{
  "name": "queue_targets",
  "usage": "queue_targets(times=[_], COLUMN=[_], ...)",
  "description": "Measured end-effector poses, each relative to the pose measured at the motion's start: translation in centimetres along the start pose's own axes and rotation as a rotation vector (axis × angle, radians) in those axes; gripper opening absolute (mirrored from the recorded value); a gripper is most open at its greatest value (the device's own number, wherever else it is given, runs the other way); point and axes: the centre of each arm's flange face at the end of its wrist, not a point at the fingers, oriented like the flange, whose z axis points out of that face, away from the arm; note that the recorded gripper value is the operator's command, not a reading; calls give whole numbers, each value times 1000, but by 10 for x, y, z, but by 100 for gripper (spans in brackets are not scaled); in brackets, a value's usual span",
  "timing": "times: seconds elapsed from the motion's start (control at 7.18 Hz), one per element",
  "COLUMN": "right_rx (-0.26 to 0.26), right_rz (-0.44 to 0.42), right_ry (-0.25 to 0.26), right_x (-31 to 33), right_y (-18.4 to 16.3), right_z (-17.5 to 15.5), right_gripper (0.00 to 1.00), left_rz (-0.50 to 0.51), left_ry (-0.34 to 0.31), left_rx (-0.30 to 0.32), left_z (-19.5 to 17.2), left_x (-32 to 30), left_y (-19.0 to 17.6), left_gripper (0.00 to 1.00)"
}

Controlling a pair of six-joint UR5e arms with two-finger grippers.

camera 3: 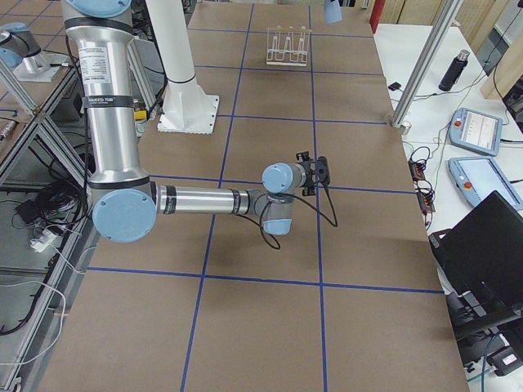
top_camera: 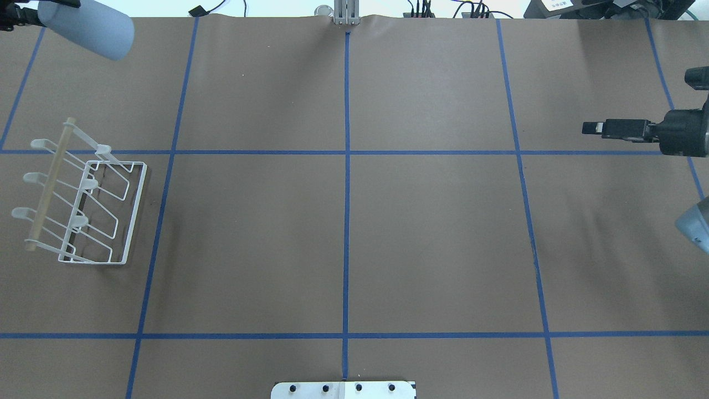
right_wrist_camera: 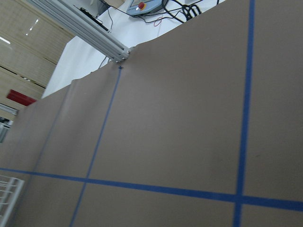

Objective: Hang cup on cup holder
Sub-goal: 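Open the right gripper and withdraw it while the left gripper carries the cup, then lower the cup with the left gripper onto the rack's wooden dowel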

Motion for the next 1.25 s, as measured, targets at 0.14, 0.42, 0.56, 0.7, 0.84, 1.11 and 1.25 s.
queue_targets(times=[0.14,0.42,0.56,0.7,0.84,1.11,1.25], right_rx=[-33,-140,-209,-282,-336,-390,-411], right_rz=[-99,-238,-245,-227,-204,-158,-130], right_ry=[101,257,294,303,304,317,330], right_x=[22,58,69,69,60,33,22], right_y=[-15,-44,-57,-75,-91,-106,-109], right_z=[-11,-27,-32,-36,-38,-45,-47], right_gripper=[100,100,100,100,100,100,100], left_rz=[44,48,52,48,34,31,43], left_ry=[-83,-219,-276,-331,-380,-444,-469], left_rx=[-45,-164,-204,-215,-225,-262,-273], left_z=[-5,-7,-5,-2,3,22,35], left_x=[-3,13,16,14,13,24,27], left_y=[11,39,50,55,56,65,74], left_gripper=[0,0,0,0,0,0,0])
